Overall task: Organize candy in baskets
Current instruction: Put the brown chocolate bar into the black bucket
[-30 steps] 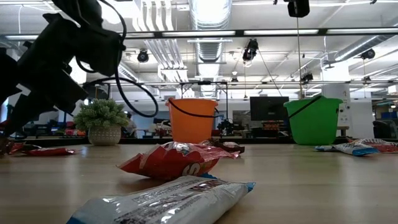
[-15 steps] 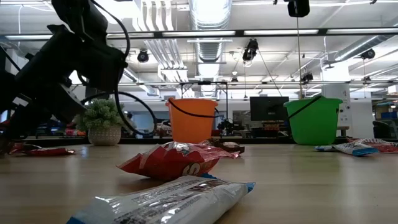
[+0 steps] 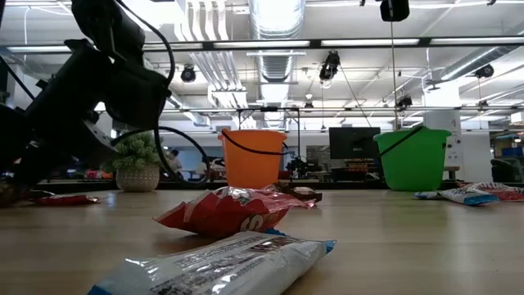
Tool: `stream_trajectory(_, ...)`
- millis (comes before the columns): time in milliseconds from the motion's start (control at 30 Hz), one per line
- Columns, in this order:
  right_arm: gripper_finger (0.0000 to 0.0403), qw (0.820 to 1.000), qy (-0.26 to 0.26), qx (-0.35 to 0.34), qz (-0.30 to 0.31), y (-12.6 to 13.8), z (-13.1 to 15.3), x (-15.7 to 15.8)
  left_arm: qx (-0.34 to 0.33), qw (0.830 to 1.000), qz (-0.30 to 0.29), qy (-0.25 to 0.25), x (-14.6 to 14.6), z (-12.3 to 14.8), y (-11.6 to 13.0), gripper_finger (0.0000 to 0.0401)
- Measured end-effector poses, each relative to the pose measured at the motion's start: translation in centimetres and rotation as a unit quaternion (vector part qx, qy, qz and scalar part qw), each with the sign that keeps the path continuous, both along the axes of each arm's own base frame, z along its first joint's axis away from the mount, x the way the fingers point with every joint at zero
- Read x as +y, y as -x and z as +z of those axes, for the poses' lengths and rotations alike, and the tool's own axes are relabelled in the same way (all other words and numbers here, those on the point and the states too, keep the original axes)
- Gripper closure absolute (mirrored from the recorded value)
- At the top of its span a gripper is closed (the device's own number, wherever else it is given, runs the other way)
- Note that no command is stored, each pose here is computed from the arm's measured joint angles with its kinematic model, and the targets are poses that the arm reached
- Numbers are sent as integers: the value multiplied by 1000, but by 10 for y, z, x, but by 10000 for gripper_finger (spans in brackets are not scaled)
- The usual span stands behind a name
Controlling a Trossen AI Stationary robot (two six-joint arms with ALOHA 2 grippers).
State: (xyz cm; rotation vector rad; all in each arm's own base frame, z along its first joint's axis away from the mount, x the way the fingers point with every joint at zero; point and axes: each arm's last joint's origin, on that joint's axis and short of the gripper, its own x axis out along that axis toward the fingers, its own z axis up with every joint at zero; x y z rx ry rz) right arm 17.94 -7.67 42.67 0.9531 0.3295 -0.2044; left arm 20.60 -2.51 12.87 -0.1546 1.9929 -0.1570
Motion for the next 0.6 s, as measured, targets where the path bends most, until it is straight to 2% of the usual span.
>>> stream_trajectory(300,261,1000,0,-1,0,0,0,0,3,1000,12,28,-2,1,0,380)
stream_trajectory(367,261,1000,-3,-1,3,0,0,0,3,1000,12,28,-2,1,0,391)
stream_trajectory(600,261,1000,-15,-3,9,0,0,1,-4,998,19,54,-4,9,-4,395)
